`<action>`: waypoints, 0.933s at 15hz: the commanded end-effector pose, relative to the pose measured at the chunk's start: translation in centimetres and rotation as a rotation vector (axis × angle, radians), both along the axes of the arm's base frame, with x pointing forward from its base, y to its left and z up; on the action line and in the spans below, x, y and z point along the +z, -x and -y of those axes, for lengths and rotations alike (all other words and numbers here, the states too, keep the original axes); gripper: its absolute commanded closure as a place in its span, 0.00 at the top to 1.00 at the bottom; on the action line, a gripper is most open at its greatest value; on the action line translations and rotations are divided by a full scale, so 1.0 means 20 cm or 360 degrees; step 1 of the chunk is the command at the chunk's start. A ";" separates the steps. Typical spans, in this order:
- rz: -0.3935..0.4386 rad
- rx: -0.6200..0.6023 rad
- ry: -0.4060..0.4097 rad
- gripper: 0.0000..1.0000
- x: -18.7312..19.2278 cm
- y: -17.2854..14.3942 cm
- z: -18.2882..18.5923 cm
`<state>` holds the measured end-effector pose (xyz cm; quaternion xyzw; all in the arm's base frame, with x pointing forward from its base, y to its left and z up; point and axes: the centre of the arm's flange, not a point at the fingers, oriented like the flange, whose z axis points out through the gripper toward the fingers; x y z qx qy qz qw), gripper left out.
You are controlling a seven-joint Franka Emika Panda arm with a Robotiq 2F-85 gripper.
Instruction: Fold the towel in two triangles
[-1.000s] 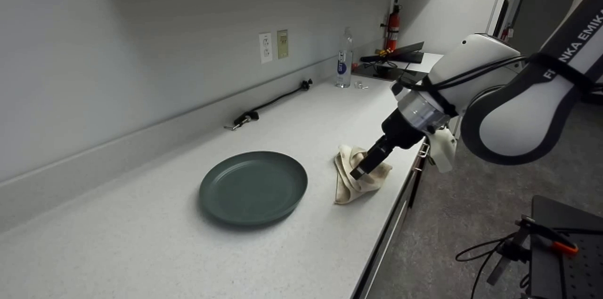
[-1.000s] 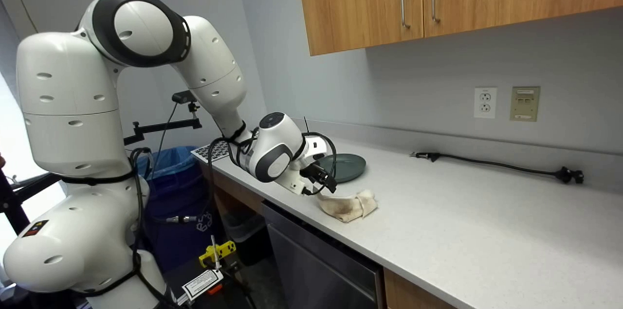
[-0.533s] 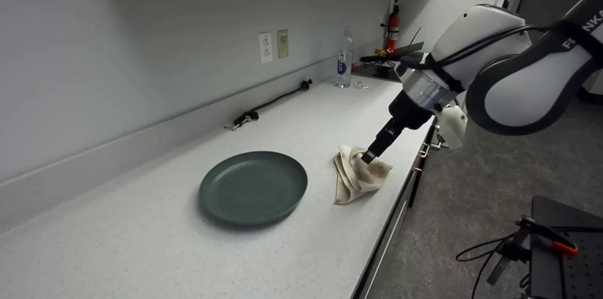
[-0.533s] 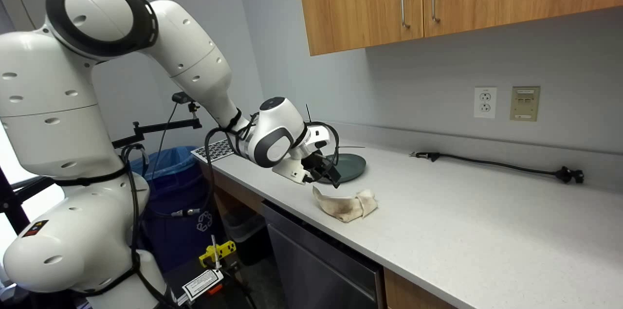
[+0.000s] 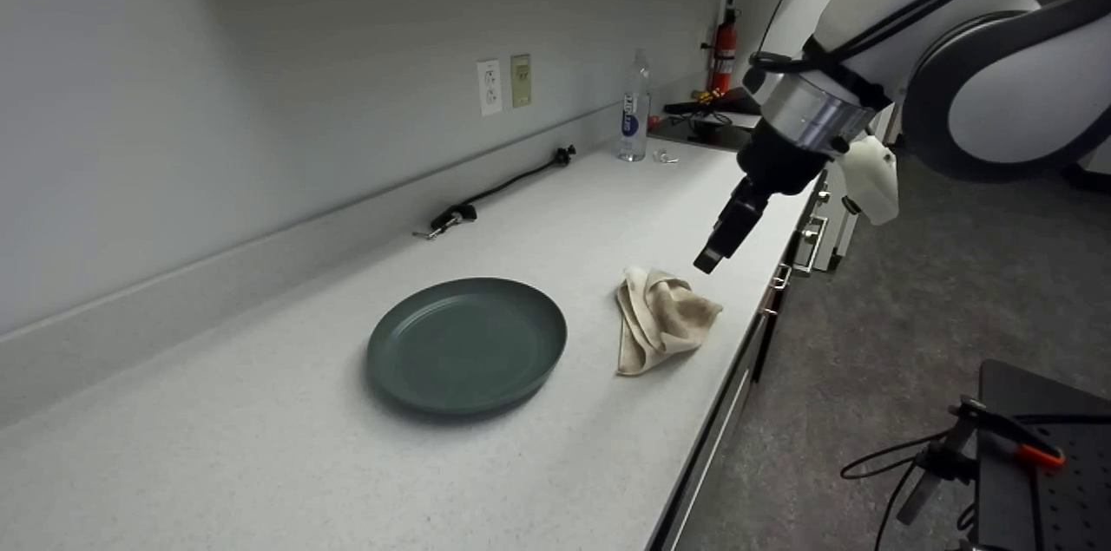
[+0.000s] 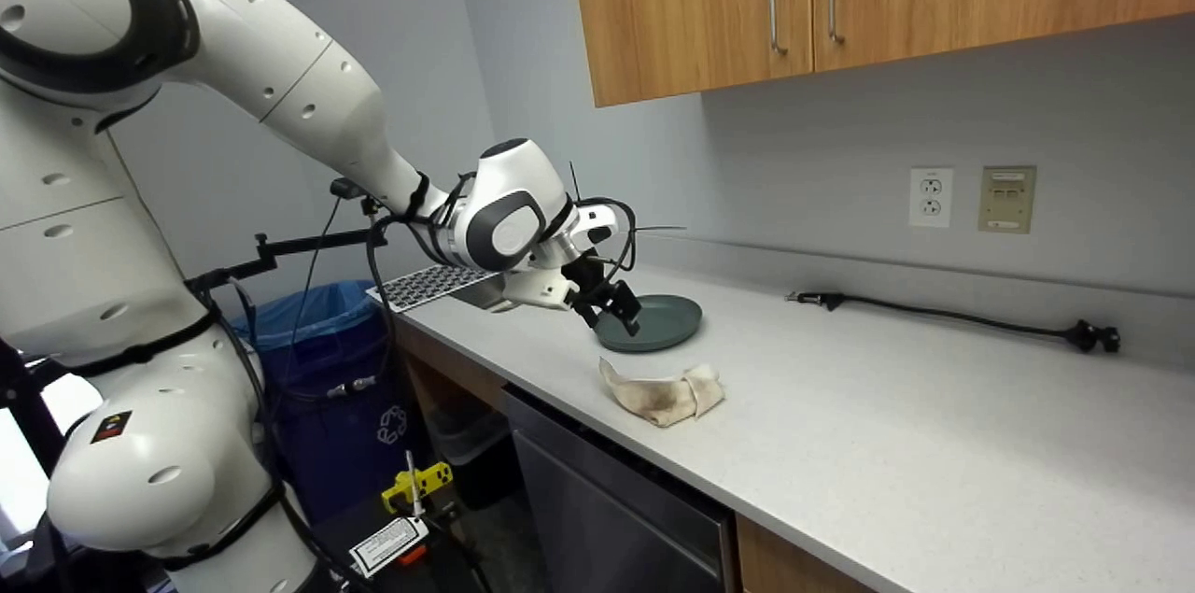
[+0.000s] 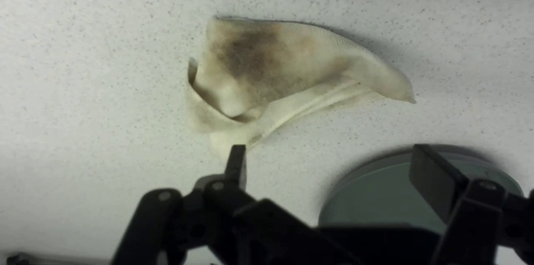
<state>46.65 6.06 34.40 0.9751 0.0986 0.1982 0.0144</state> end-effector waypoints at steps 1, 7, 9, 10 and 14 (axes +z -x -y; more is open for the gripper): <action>0.0011 0.0083 0.0032 1.00 0.15 0.09 -0.04; 0.0037 0.0109 0.0005 1.00 0.26 0.13 -0.05; 0.0044 0.0092 -0.0014 1.00 0.29 0.15 -0.03; 0.0046 0.0081 -0.0026 1.00 0.31 0.15 -0.01; 0.0047 0.0029 -0.0027 1.00 0.27 0.10 -0.01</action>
